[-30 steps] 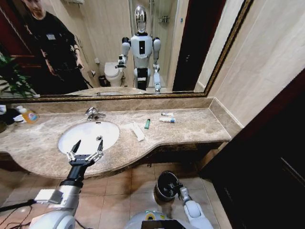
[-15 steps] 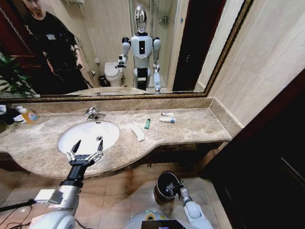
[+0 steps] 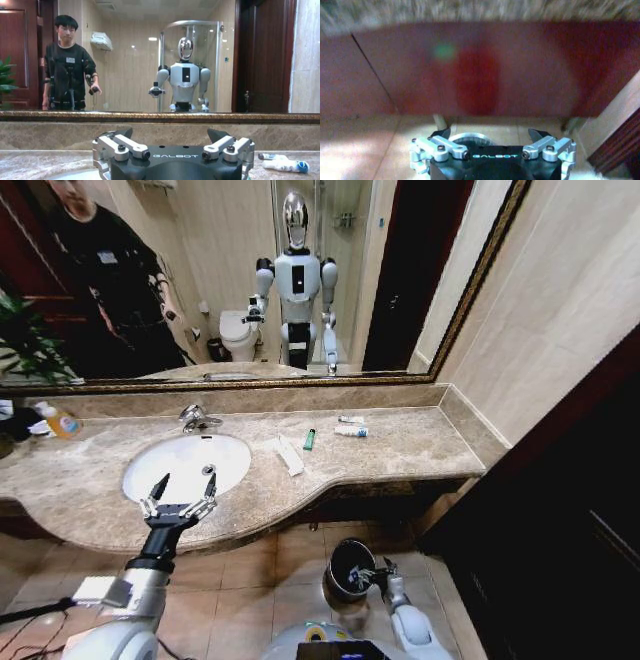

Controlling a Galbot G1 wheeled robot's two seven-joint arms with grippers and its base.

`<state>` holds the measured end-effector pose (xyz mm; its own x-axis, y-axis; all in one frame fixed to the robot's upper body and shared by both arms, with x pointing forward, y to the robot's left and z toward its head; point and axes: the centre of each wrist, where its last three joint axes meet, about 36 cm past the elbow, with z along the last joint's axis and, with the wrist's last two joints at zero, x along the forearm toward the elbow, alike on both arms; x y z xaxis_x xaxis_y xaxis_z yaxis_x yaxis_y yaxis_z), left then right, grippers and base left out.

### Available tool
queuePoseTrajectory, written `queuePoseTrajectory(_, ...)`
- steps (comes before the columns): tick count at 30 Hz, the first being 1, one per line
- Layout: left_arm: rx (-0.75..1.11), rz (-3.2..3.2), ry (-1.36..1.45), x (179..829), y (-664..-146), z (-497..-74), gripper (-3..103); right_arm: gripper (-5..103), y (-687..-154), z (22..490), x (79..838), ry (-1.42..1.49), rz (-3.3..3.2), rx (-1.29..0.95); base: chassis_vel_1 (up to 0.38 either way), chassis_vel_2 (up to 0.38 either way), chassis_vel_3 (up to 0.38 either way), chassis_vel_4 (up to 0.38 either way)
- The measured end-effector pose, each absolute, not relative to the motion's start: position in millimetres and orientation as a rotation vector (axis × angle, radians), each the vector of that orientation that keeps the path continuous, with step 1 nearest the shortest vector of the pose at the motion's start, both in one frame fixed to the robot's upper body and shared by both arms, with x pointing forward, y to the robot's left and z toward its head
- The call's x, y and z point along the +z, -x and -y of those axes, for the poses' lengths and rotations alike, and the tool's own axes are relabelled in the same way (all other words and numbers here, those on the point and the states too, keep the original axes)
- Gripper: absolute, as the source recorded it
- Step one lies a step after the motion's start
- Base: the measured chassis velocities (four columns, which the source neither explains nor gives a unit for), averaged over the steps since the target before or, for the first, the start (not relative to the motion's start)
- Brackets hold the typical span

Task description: Pick up the trash from the sink and place it in the trash bin.

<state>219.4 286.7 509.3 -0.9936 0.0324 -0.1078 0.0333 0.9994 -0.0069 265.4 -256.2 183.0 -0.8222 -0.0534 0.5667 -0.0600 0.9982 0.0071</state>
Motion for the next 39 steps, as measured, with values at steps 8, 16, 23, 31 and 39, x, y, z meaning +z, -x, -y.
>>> queuePoseTrajectory(8, -0.013, -3.033, -0.050, 509, -219, -287, 100, 100, -244, 275, 242, -0.138, 2.629, -0.057, 0.000, 0.000, 0.000, 0.000)
queuePoseTrajectory(16, -0.013, -3.033, -0.050, 509, -219, -287, 100, 100, -237, 278, 333, -0.191, 2.694, -0.146, 0.000, 0.000, 0.000, 0.000)
queuePoseTrajectory(23, -0.013, -3.033, -0.050, 509, -219, -287, 100, 100, -257, 268, 386, -0.288, 2.738, -0.134, 0.000, 0.000, 0.000, 0.000)
queuePoseTrajectory(31, -0.013, -3.033, -0.050, 509, -219, -287, 100, 100, -322, 267, 440, -0.447, 2.820, -0.071, 0.000, 0.000, 0.000, 0.000)
queuePoseTrajectory(39, -0.013, -3.033, -0.050, 509, -219, -287, 100, 100, -380, 276, 464, -0.606, 2.852, -0.018, 0.000, 0.000, 0.000, 0.000)
